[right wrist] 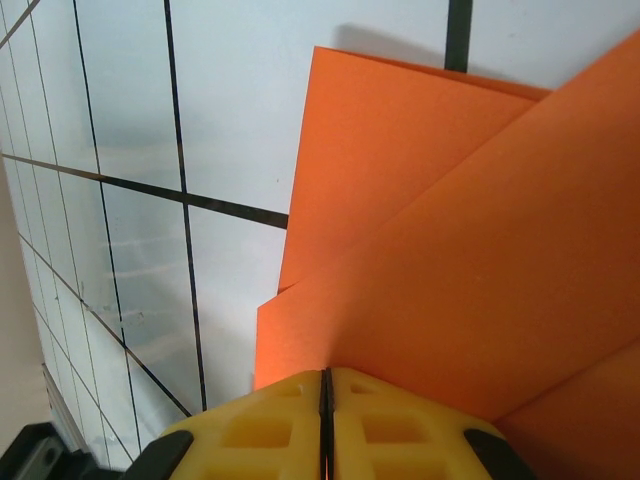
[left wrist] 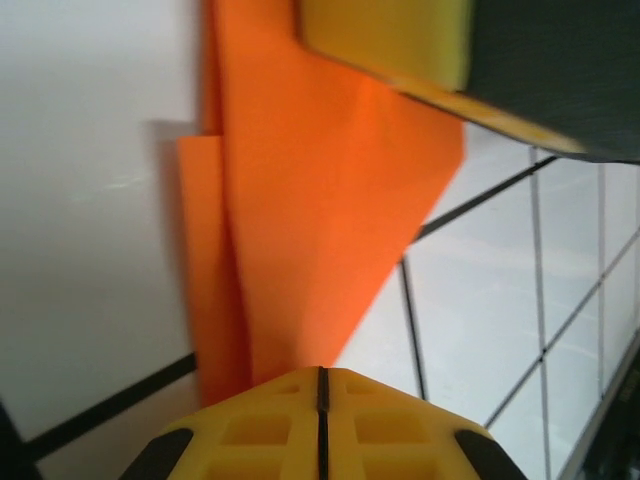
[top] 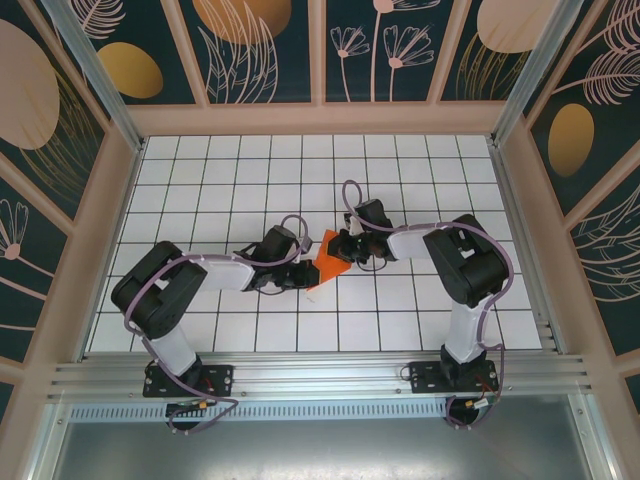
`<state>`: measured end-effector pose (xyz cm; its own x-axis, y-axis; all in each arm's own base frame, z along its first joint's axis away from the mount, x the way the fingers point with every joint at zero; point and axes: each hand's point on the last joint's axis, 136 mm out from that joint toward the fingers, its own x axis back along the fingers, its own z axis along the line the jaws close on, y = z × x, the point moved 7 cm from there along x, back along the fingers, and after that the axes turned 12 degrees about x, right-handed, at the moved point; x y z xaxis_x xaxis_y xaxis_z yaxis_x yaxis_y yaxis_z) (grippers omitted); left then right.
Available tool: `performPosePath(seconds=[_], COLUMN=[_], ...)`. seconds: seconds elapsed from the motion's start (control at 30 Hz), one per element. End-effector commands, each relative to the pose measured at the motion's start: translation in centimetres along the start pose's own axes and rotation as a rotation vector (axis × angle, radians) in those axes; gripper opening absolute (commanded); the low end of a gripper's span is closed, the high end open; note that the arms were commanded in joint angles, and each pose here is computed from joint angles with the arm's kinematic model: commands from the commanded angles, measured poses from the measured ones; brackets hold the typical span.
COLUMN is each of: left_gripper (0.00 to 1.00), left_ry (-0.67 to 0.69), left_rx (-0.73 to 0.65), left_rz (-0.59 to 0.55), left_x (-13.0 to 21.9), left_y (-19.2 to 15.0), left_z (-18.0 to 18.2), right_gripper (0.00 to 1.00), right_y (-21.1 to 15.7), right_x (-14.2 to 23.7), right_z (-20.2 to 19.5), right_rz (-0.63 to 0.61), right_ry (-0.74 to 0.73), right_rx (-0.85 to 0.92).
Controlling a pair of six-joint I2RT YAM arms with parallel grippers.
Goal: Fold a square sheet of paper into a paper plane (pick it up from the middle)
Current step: Fourth fold the wing at the center of the table.
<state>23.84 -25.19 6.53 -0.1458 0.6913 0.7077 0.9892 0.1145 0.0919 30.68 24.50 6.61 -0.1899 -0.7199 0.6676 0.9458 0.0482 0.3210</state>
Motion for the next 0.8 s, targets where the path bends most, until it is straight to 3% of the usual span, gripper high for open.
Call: performPosePath(seconds=[0.0, 0.17, 0.33, 0.4, 0.57, 0.77], left_gripper=[0.09, 0.08, 0.13, 0.2, 0.3, 0.37], left_ry=[0.11, 0.076, -0.095, -0.123, -0.017, 0.124], left_rx=[0.027, 0.066, 0.023, -0.012, -0.022, -0.007], left_rz=[-0.001, 0.023, -0.011, -0.064, -0.203, -0.247], left_x=[-0.7, -1.0, 1.1, 2.4, 3.8, 2.6], left_y=[-0.4, -1.2, -0.4, 0.5, 3.0, 4.8], left_z=[2.1, 2.7, -1.3, -3.0, -3.7, -2.4], right_gripper=[0.11, 0.11, 0.12, 0.14, 0.2, 0.32], right_y=[-1.0, -0.9, 0.2, 0.9, 1.5, -0.1], right_x=[-0.8, -0.7, 0.2, 1.1, 3.6, 6.3], right_z=[-1.5, -1.3, 0.2, 1.3, 2.8, 1.2], right_rz=[0.036, 0.037, 0.014, -0.012, -0.077, -0.14], right_ry=[-0.067, -0.063, -0.026, -0.005, -0.035, -0.089], right_rx=[-0.022, -0.015, 0.021, 0.045, 0.078, 0.016])
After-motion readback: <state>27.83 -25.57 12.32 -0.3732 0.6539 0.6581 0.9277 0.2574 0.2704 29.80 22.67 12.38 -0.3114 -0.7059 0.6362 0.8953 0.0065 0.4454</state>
